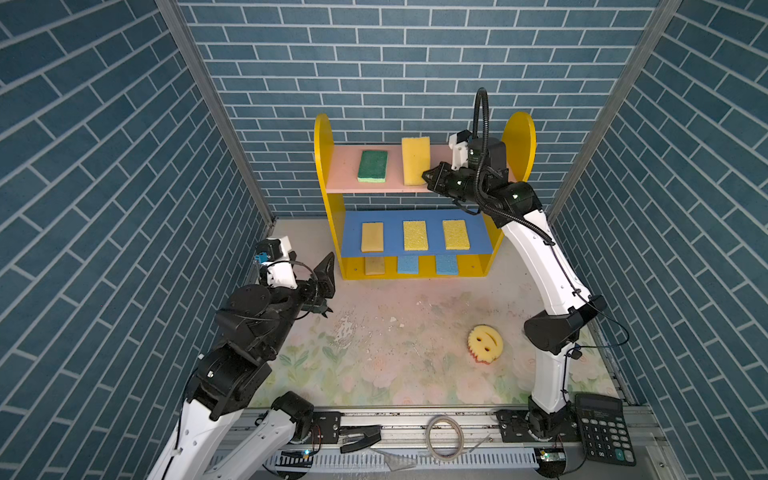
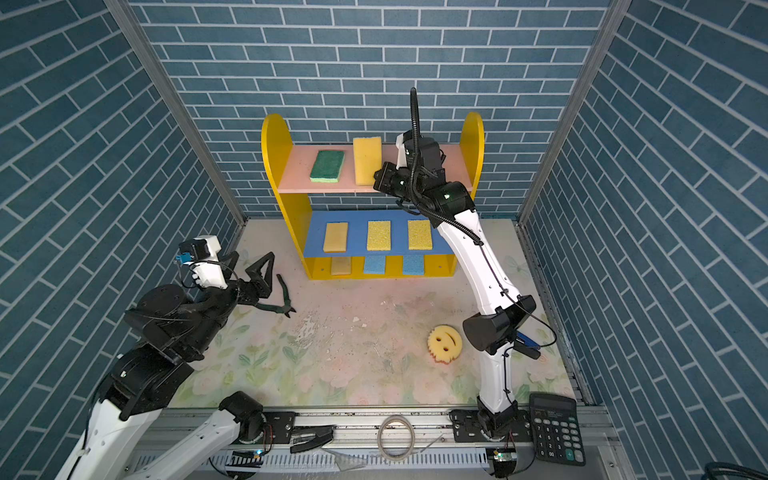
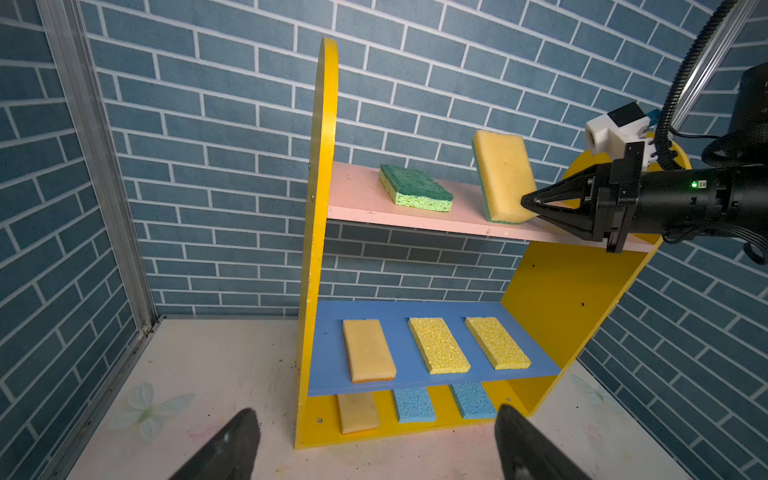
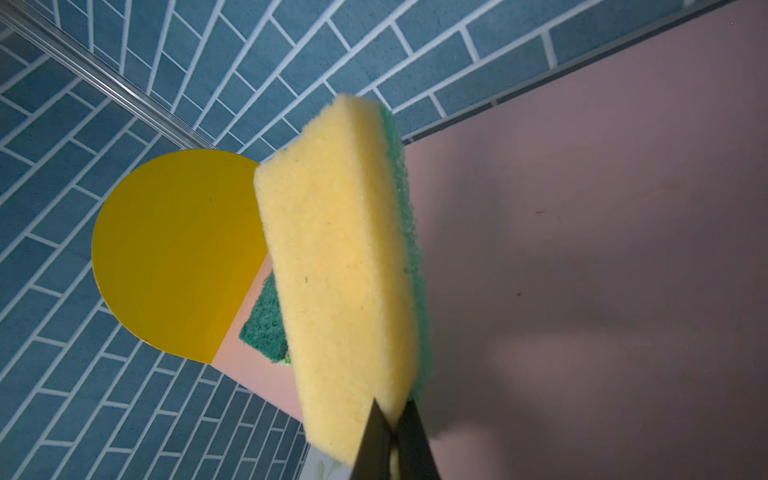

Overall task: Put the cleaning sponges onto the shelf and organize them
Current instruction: 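Lower the yellow-green sponge flat onto the pink shelf beside the green sponge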

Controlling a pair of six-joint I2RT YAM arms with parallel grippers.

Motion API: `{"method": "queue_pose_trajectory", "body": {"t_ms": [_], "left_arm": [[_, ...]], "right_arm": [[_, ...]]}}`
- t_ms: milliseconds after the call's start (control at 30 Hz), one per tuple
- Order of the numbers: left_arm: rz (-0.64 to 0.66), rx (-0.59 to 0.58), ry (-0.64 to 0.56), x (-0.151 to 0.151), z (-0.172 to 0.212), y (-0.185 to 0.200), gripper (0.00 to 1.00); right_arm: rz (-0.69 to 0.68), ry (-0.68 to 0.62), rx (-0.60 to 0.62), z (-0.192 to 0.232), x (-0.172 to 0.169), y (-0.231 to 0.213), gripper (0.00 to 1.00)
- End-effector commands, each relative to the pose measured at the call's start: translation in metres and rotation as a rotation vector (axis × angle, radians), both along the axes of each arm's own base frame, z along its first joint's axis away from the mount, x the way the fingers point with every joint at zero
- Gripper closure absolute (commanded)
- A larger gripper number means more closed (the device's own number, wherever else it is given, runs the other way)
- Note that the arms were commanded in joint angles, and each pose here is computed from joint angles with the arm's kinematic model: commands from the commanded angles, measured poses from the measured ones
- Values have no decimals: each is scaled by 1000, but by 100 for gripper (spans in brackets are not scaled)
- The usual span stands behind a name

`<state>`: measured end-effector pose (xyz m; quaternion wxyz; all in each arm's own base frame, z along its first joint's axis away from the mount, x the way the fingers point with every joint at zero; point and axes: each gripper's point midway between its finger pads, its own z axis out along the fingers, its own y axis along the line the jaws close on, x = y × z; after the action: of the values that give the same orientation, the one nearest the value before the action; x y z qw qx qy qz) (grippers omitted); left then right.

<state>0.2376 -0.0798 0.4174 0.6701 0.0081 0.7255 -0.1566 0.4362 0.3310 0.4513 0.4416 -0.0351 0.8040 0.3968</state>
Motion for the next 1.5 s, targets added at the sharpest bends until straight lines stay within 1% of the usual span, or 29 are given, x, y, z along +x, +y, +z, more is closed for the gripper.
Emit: {"method": "queue_pose_trajectory", "body": {"t_ms": [0, 533, 567, 667, 767, 1100, 1267, 1467], "left_arm": [[-2, -8, 2, -1, -2, 0, 11], [-9, -5, 9, 3, -2, -3, 11], [-13, -7, 8, 3, -1, -4, 10], [-14, -11, 8, 3, -1, -4, 11], [-13, -13, 8, 3, -1, -4, 11], [-18, -25, 7, 2, 1, -4, 11], [-16, -24, 9, 2, 0, -4, 11], [-13, -26, 10, 1, -1, -3, 10]], "right_arm": [[-8, 4, 52, 9, 1, 1, 100], [-40, 22, 40, 3, 0, -7, 99], [-42, 23, 39, 3, 0, -7, 95], [-48, 25, 34, 2, 1, -9, 85], [-58, 25, 26, 1, 1, -10, 80], [-86, 10, 12, 3, 4, -18, 74], [-97, -8, 4, 7, 5, -23, 63], [-105, -10, 6, 9, 6, -27, 56]]}}
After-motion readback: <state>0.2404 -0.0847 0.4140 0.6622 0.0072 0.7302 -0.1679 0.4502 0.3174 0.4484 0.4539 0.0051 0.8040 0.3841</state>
